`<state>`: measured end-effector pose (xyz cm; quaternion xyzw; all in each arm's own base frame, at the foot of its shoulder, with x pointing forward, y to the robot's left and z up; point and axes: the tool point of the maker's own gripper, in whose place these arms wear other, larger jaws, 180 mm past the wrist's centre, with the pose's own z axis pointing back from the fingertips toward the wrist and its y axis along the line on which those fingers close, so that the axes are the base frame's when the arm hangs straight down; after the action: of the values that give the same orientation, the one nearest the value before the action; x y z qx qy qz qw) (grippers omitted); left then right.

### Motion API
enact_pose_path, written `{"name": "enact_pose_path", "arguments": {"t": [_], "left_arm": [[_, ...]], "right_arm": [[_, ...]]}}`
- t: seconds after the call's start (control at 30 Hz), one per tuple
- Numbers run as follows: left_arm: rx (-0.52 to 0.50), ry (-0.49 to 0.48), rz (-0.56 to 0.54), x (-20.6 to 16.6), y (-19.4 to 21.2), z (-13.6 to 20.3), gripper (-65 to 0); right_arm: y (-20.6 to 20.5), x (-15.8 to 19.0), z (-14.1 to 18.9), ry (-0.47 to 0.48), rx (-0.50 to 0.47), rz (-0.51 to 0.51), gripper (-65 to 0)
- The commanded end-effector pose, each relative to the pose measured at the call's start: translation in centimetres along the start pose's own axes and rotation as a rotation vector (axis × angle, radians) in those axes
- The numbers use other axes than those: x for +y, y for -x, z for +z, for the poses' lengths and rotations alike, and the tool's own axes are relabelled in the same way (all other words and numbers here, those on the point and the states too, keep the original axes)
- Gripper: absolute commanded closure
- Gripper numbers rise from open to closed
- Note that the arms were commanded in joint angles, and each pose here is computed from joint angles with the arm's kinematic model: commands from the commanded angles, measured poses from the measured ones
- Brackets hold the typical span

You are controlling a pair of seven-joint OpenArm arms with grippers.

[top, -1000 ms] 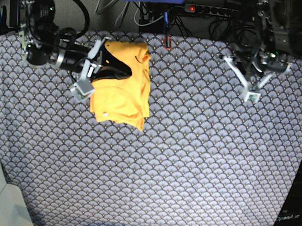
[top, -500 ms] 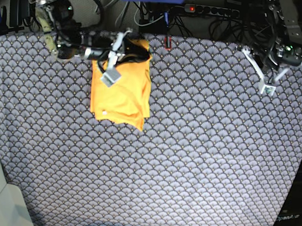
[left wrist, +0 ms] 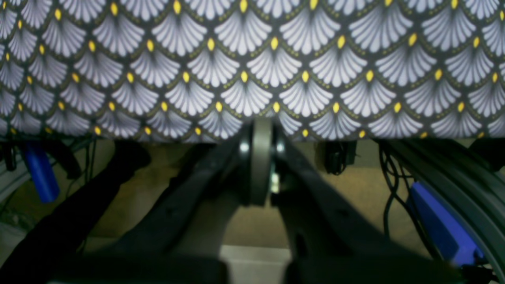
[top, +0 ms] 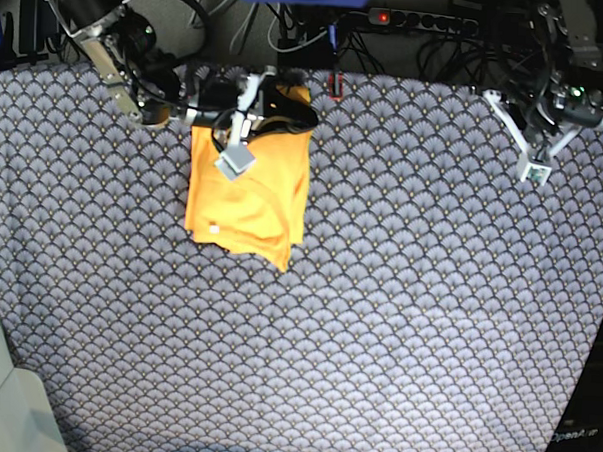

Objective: Fold the T-shirt properly

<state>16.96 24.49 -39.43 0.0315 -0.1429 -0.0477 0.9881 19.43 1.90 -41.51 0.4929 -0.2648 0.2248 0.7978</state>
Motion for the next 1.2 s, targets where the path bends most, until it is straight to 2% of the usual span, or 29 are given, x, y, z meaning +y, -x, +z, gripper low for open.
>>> {"name": "enact_pose_path", "arguments": {"t": [0.0, 0.17, 0.37, 0.53, 0.63, 0.7, 0.87, 1.07, 1.17], "left_arm": [[-0.022, -0.013, -0.010, 0.4, -0.6, 0.5, 0.0], [-0.022, -0.013, -0.010, 0.4, -0.6, 0.5, 0.0], [-0.026, -0.013, -0.010, 0.4, -0.8, 0.5, 0.0], [-0.023, -0.014, -0.011, 0.4, -0.7, 0.5, 0.0], [-0.013, -0.026, -0.020, 0.9, -0.3, 0.6, 0.0], [0.017, -0.043, -0.041, 1.7, 0.7, 0.7, 0.0], [0.008, -0.063, -0.073, 2.5, 2.4, 0.7, 0.0], [0.013, -0.027, -0.089, 1.4, 6.4, 0.3, 0.0], [0.025, 0.016, -0.044, 0.0, 9.2, -0.5, 0.0]], "right_arm": [[1.5, -1.0, 0.7, 0.039, 0.071, -0.002, 0.0], [0.3, -0.2, 2.4, 0.035, 0.073, 0.075, 0.0], [-2.1, 4.5, 4.7, -0.012, -0.006, 0.183, 0.0], [-3.7, 4.6, 7.1, 0.056, -0.005, 0.251, 0.0], [-3.7, 3.1, 9.9, 0.149, -0.001, 0.256, 0.0], [-3.6, 1.4, 12.5, 0.239, -0.011, 0.237, 0.0], [-1.1, -2.0, 20.6, 0.491, 0.006, 0.154, 0.0], [5.6, -3.5, 30.6, 0.852, 0.102, 0.026, 0.0], [9.5, -3.9, 34.6, 1.041, 0.174, -0.039, 0.0]]}}
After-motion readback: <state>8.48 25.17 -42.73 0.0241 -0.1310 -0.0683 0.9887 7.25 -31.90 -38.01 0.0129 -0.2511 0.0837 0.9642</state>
